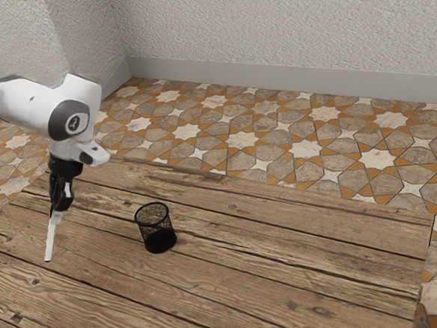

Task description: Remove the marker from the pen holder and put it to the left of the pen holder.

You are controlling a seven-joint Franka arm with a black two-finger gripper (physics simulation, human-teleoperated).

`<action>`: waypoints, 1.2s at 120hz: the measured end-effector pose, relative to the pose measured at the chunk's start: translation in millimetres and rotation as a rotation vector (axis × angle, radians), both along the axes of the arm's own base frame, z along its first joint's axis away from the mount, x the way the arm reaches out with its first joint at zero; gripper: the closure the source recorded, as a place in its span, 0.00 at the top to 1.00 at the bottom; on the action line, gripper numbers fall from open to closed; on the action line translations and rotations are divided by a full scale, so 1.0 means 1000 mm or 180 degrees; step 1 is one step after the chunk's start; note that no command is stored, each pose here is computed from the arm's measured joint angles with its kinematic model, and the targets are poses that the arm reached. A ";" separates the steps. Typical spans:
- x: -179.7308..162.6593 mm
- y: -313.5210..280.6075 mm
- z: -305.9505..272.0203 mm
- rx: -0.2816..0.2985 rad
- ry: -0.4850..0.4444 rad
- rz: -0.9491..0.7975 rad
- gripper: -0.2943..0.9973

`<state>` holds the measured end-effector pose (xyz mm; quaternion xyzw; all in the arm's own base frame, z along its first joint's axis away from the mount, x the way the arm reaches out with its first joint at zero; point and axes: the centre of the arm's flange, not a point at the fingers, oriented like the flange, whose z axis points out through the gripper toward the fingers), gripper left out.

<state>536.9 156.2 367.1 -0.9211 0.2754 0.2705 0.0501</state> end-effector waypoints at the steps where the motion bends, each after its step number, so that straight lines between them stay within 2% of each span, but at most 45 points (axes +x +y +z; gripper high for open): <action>1: 0.000 0.002 -0.005 0.0009 0.0046 0.0023 0.18; 11: -0.003 0.022 -0.047 0.0087 0.0434 0.0241 0.19; 22: -0.008 0.031 -0.076 0.0149 0.0721 0.0393 0.18; 46: -0.014 0.036 -0.102 0.0227 0.0965 0.0559 0.19; 69: -0.015 0.032 -0.092 0.0237 0.0940 0.0673 0.49; 80: -0.010 0.022 -0.048 0.0249 0.0674 0.0673 0.59; 100: -0.012 -0.015 0.080 0.0176 -0.0317 0.0710 0.69; 116: -0.011 -0.065 0.151 -0.0208 -0.1100 0.0749 0.73; 129: -0.005 -0.096 0.172 -0.0421 -0.1400 0.0762 0.75; 144: -0.001 -0.099 0.179 -0.0493 -0.1556 0.0877 0.76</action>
